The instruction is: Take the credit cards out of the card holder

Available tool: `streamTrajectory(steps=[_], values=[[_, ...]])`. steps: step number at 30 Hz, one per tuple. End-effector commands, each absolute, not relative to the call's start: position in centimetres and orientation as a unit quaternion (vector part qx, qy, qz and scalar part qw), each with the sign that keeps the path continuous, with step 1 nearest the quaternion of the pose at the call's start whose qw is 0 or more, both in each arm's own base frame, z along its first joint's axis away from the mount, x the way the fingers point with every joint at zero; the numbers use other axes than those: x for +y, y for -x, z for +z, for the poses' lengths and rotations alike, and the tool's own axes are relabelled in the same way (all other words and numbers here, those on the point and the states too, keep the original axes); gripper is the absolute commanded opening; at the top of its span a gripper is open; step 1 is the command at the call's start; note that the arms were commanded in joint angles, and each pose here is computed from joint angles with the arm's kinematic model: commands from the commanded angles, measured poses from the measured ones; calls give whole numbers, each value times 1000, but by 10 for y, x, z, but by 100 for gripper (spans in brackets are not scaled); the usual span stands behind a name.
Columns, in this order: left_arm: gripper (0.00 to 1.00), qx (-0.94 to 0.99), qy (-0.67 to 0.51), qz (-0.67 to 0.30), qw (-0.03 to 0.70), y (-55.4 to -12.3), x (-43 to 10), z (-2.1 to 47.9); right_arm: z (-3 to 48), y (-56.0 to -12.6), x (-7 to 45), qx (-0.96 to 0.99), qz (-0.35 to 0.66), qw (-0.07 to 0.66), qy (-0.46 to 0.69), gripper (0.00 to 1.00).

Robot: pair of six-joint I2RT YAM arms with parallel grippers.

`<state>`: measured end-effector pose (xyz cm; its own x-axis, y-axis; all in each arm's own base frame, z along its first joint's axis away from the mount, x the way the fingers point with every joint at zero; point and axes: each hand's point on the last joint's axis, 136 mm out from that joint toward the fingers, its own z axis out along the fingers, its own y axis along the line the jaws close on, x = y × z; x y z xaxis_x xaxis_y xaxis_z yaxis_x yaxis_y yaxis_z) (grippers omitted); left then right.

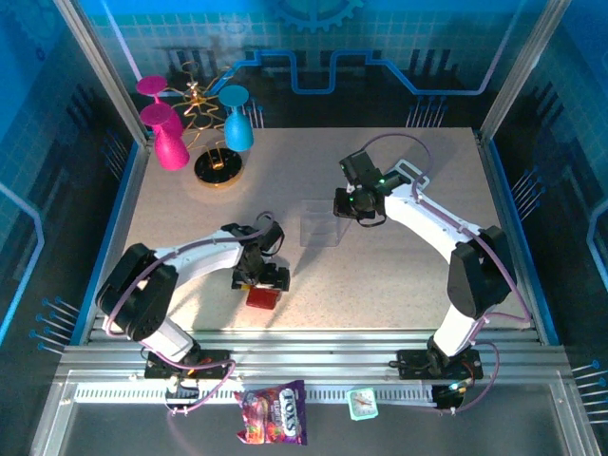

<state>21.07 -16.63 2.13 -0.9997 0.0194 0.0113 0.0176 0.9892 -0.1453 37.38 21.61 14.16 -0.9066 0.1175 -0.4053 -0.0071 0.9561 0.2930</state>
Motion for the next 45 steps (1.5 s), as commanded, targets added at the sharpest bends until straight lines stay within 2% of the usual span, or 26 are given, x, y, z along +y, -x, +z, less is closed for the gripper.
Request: streamTrajectory(steps=[1, 9, 13, 26, 45], values=[[93, -999, -18, 42, 13, -213, -160, 20, 151, -372, 210, 963, 148, 221, -37, 24], [86, -999, -15, 41, 14, -216, -163, 17, 153, -371, 208, 963, 144, 224, -35, 24], [79, -999, -8, 51, 14, -218, -170, 20, 154, -371, 207, 963, 144, 225, -36, 24], [79, -998, 9, 68, 2, -237, -217, 31, 152, -365, 194, 963, 137, 228, -42, 25], [80, -991, -60, 117, 10, -248, -280, 22, 147, -356, 176, 961, 151, 228, -51, 25]])
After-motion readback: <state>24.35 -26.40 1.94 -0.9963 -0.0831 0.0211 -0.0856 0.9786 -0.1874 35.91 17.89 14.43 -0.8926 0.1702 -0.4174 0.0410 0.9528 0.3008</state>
